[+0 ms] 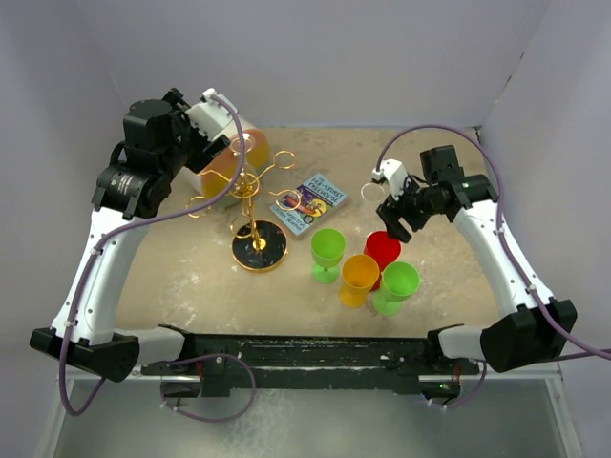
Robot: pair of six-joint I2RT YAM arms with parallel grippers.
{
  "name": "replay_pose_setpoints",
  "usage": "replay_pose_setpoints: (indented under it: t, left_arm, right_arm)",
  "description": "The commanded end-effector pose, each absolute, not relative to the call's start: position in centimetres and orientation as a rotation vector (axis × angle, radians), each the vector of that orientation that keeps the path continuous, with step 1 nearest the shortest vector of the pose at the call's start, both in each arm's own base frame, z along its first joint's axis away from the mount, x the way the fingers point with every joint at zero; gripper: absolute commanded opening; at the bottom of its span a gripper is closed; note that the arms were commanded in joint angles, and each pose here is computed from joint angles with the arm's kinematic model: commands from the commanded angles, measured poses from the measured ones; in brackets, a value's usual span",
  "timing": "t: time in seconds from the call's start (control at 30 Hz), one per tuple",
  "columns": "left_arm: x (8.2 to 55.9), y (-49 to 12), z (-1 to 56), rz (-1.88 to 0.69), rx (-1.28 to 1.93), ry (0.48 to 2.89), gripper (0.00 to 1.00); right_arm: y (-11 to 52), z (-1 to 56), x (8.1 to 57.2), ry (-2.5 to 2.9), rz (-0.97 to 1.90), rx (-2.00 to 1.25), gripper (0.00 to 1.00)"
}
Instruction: Place the wine glass upside down on the wine glass rack
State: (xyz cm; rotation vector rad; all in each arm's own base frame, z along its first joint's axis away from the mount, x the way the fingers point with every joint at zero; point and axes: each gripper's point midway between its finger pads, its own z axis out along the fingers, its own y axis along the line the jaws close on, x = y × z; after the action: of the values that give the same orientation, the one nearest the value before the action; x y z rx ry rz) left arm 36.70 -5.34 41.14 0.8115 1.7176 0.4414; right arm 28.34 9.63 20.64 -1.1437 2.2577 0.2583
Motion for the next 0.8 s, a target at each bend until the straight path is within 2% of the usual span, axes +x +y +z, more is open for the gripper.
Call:
replay_pose_setpoints:
  t: [0.0, 0.4, 0.77]
  left_arm:
    - [36.4, -5.3, 43.9, 0.416, 0.739, 1.652, 0.87]
    - [36.6, -5.3, 43.6, 0.426, 0.755, 1.655, 0.89]
    - [37.0, -5.3, 43.4, 0.436, 0.761, 1.657, 0.9]
  right_arm:
    - [9.4, 19.2, 26.1, 2.307, 0.292, -1.24, 0.74]
    - [10.4, 16.9, 26.5, 2.346, 0.37, -1.246, 0.48]
    - [10.8, 16.3, 26.4, 2.357, 0.409, -1.247, 0.18]
